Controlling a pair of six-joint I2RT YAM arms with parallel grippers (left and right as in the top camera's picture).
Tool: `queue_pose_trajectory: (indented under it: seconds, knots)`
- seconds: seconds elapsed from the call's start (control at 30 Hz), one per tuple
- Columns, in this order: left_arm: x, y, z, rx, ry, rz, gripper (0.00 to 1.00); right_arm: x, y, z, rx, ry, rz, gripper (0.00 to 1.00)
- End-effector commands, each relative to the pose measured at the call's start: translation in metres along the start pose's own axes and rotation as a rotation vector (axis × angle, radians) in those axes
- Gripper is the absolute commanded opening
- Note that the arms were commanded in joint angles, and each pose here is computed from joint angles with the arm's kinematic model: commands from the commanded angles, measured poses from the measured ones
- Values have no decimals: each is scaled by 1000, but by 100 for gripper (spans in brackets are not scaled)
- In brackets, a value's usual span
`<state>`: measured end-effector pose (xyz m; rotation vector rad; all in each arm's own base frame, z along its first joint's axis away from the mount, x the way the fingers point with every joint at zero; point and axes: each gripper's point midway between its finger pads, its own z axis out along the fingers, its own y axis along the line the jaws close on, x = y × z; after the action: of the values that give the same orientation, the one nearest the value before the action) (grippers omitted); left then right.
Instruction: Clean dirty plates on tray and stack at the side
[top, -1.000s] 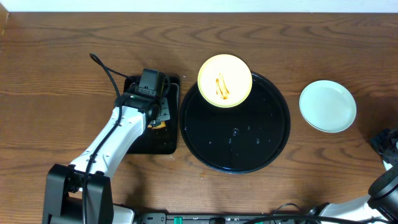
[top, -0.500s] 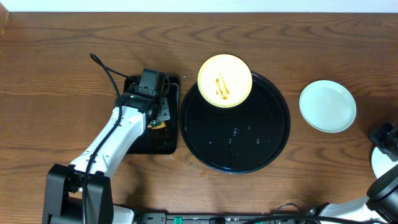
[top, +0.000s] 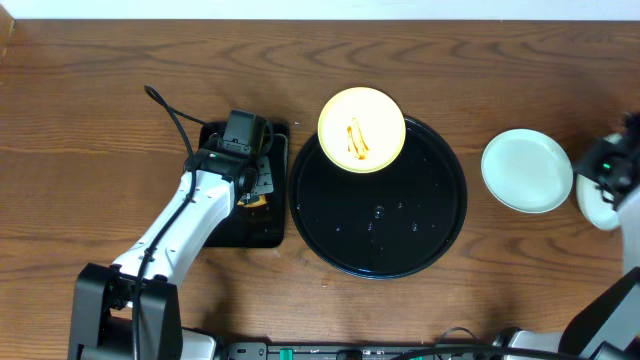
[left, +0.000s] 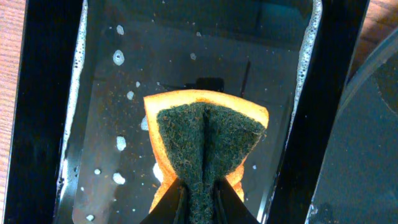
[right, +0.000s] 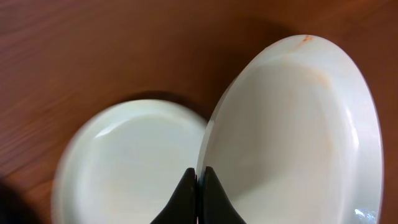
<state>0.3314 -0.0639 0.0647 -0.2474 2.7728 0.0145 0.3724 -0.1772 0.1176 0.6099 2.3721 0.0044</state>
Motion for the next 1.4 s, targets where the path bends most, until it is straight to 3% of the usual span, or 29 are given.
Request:
queue_pose_trajectory:
  seconds: [0.0,0.37,0.73,1.13,1.23,1.37]
  knots:
    - [4,2,4,-3,19,-15,14,-9,46,-5,-75,-31,-182,1]
    - [5,1,4,1,20,-15,15,18,122,-2,-100,6,-395,1]
    - [5,1,4,1,20,-15,14,48,123,2,-104,102,-413,2]
    - [5,1,4,0,21,-15,15,62,128,-1,-152,157,-393,23]
    - [5,1,4,0,21,-15,16,71,136,-4,-214,190,-387,33]
    - [5,1,4,0,21,-15,17,83,159,-13,-364,234,-364,37]
